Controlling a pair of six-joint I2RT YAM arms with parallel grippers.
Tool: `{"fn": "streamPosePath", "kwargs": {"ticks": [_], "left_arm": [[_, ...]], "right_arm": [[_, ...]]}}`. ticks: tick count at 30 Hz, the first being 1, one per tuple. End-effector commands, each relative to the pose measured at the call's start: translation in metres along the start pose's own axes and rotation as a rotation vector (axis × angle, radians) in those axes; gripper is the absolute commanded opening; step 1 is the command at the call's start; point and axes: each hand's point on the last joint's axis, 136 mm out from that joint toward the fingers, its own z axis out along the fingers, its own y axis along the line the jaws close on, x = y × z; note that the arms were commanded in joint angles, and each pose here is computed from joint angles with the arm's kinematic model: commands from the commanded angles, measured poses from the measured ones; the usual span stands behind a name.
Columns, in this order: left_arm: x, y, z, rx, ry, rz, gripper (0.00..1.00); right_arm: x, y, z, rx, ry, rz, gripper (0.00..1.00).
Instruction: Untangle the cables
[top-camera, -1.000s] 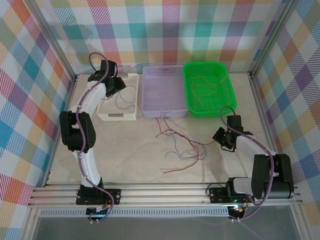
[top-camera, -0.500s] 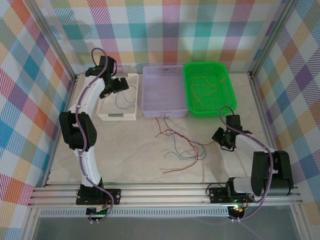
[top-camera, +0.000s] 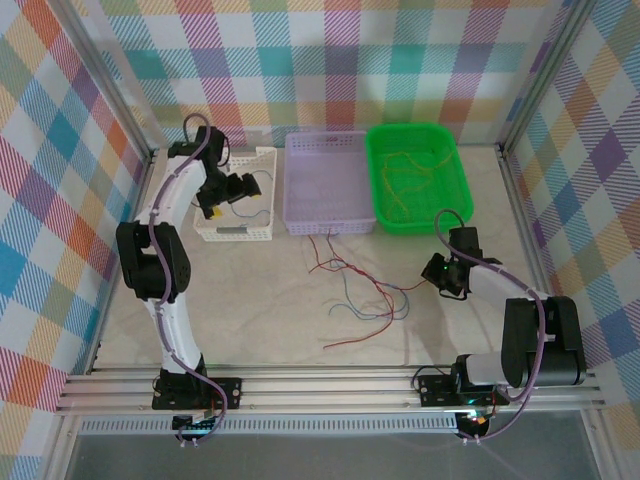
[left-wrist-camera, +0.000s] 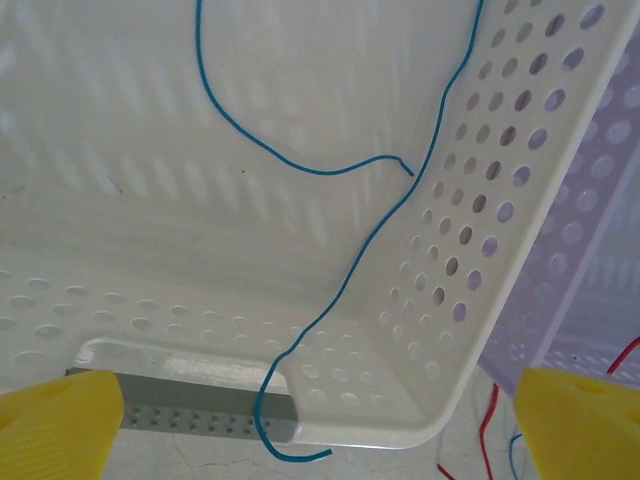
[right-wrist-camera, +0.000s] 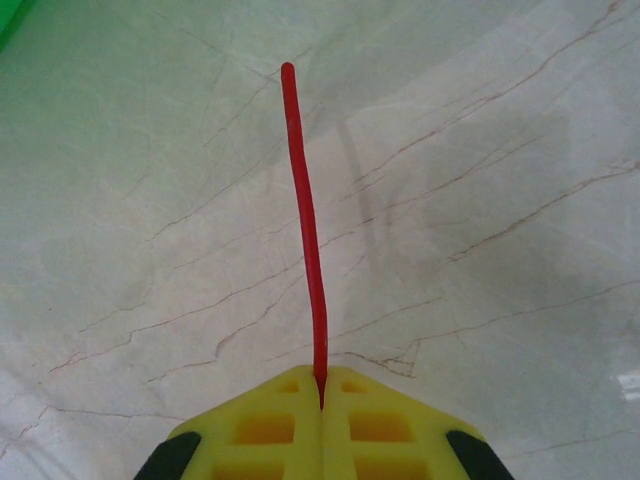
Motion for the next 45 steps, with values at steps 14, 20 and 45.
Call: {"fn": "streamPosePath", "kwargs": {"ticks": [14, 20, 45], "left_arm": [[0.11, -0.085, -0.091, 0.396, -0.165, 0.134, 1.0], [0.181, -0.118, -0.079, 0.559, -0.134, 0.177, 1.0], [0.267, -0.091, 0.01, 0.604, -0.158, 0.354, 0.66]], "right_arm": [[-0.008, 0.076, -0.047, -0.35, -0.064, -0.139, 0.0], [-0.007, 0.105, -0.089, -0.486, -0.12, -0.221, 0.0], [0.014, 0.151, -0.133, -0.744, 0.03, -0.242, 0.0]]}}
